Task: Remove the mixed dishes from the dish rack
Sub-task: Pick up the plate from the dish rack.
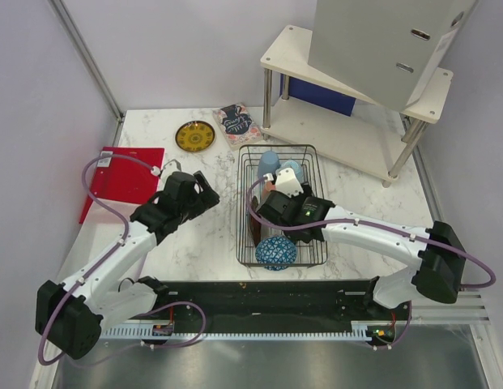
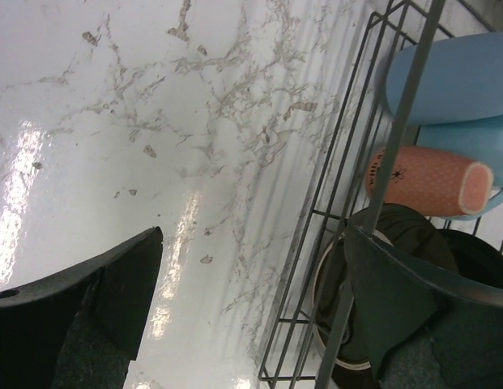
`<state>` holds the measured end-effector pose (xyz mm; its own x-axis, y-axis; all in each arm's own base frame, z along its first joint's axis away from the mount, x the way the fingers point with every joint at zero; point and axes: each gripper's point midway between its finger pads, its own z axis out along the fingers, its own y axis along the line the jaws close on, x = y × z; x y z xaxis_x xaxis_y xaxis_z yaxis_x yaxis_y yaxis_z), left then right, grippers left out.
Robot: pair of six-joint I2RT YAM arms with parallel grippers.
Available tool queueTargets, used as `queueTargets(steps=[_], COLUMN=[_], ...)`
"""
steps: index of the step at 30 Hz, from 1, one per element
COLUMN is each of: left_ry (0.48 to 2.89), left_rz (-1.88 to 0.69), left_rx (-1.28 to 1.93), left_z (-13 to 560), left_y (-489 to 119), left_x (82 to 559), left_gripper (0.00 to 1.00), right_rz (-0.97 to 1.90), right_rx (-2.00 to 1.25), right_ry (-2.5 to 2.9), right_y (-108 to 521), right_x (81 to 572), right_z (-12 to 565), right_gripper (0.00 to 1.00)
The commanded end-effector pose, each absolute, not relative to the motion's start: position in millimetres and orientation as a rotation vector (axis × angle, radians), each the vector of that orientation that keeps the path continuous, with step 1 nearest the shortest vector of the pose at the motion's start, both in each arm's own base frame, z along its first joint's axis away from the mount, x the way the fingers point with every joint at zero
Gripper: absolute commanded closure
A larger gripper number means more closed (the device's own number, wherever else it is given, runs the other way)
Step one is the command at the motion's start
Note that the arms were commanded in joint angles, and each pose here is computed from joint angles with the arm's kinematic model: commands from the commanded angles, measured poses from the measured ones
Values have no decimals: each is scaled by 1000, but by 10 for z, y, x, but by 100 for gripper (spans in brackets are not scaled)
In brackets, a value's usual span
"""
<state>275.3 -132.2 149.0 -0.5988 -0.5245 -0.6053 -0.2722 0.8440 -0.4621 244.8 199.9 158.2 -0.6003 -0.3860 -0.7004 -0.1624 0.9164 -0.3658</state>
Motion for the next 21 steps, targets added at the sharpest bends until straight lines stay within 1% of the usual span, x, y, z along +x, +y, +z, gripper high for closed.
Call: queueTargets(steps=[1, 3, 7, 10, 12, 15, 16, 17, 18, 21], left_ry=[2222, 2227, 2234, 2238, 2243, 2246, 2250, 2250, 2248, 2250], left_rz=[-410, -419, -428, -433, -435, -439, -438, -435, -435, -434], left_rx=[-619, -622, -623, -623, -625, -626, -625, -626, -626, -626], left_z=[1415, 1397, 1356, 1336, 1311, 1291, 1282, 1274, 1274, 1268], left_y=[-1293, -1305, -1315, -1322, -1325, -1330, -1329, -1323, -1321, -1319], left_x=[2751, 2742, 2724, 2713, 2705, 2695, 2689, 2684, 2685, 2682], left_gripper=[1, 1, 1, 1, 2, 2, 2, 2, 2, 2], right_rz=[-336, -348, -352, -361, -364, -364, -365, -362, -353, -353], right_rx=[-381, -393, -412, -424, -435, -438, -433, -433, -428, -429], right_ry=[2224, 2236, 2256, 2269, 2272, 2270, 2267, 2263, 2257, 2238], right_y=[2038, 2048, 2079, 2102, 2126, 2157, 2157, 2163, 2188, 2222], right_x=[2451, 2447, 2423, 2411, 2401, 2400, 2410, 2411, 2418, 2431], right_z=[1547, 1489, 1384, 1308, 1273, 1263, 1275, 1298, 1335, 1454], right_gripper=[35, 39, 52, 58, 60, 73, 82, 86, 89, 94])
